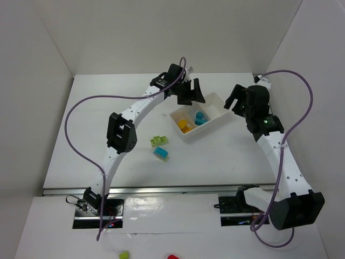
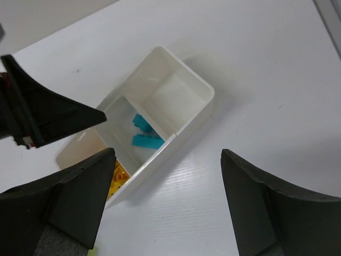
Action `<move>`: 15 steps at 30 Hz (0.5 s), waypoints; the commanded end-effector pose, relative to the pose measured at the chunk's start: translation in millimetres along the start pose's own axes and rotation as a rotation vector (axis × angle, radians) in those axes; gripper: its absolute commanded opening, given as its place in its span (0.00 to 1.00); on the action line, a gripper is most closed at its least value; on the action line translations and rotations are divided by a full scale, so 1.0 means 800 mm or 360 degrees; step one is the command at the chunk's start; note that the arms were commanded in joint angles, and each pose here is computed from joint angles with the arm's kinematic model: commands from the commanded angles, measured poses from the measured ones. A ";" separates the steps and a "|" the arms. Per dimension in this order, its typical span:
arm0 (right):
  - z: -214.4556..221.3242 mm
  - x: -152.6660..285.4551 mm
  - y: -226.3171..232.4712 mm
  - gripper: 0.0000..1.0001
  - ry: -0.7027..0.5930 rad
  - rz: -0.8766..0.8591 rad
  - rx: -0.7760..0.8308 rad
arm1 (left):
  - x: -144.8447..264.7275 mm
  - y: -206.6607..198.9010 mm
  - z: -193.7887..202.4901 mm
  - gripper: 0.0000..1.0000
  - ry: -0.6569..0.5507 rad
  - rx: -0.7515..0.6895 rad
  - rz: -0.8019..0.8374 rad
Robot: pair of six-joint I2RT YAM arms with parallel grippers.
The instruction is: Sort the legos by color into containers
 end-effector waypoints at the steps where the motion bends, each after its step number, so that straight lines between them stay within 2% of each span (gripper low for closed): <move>1: 0.021 -0.003 0.000 0.87 0.0124 -0.0036 0.0014 | 0.102 -0.071 -0.037 0.87 -0.0270 -0.0242 0.0132; 2: 0.028 -0.003 0.006 0.85 0.0165 -0.0120 0.0040 | 0.118 -0.071 -0.038 0.86 -0.0325 -0.0317 0.0042; 4: 0.043 -0.005 0.033 0.85 0.0212 -0.0276 0.0091 | 0.139 -0.052 -0.023 0.82 -0.0291 -0.0318 -0.0115; 5: 0.055 -0.005 0.046 0.85 0.0259 -0.0369 0.0136 | 0.178 -0.054 -0.028 0.75 -0.0375 -0.0349 -0.0170; 7: 0.079 -0.011 0.074 0.85 0.0343 -0.0485 0.0223 | 0.193 -0.017 -0.006 0.71 -0.0301 -0.0253 -0.0325; 8: 0.100 0.000 0.105 0.85 0.0412 -0.0612 0.0317 | 0.206 -0.005 -0.002 0.70 -0.0309 -0.0222 -0.0377; 10: 0.126 -0.005 0.144 0.85 0.0470 -0.0646 0.0448 | 0.243 0.034 0.017 0.68 -0.0325 -0.0116 -0.0597; 11: 0.152 0.012 0.171 0.87 0.0523 -0.0732 0.0567 | 0.255 0.046 0.022 0.68 -0.0345 -0.0072 -0.0660; 12: 0.177 0.003 0.183 0.87 0.0577 -0.0718 0.0673 | 0.273 0.067 0.024 0.68 -0.0391 0.0007 -0.0752; 15: 0.211 0.012 0.223 0.88 0.0646 -0.0800 0.0825 | 0.315 0.105 0.047 0.68 -0.0466 0.0194 -0.0923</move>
Point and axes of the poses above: each gripper's point midway between its finger pads, its own x axis back along the fingers, its own y axis along the line the jaws close on, z = x × y, the point moved 9 cm from there along x, back along the fingers, and after that the axes turned 3 degrees about -x, right-handed, at the moved point
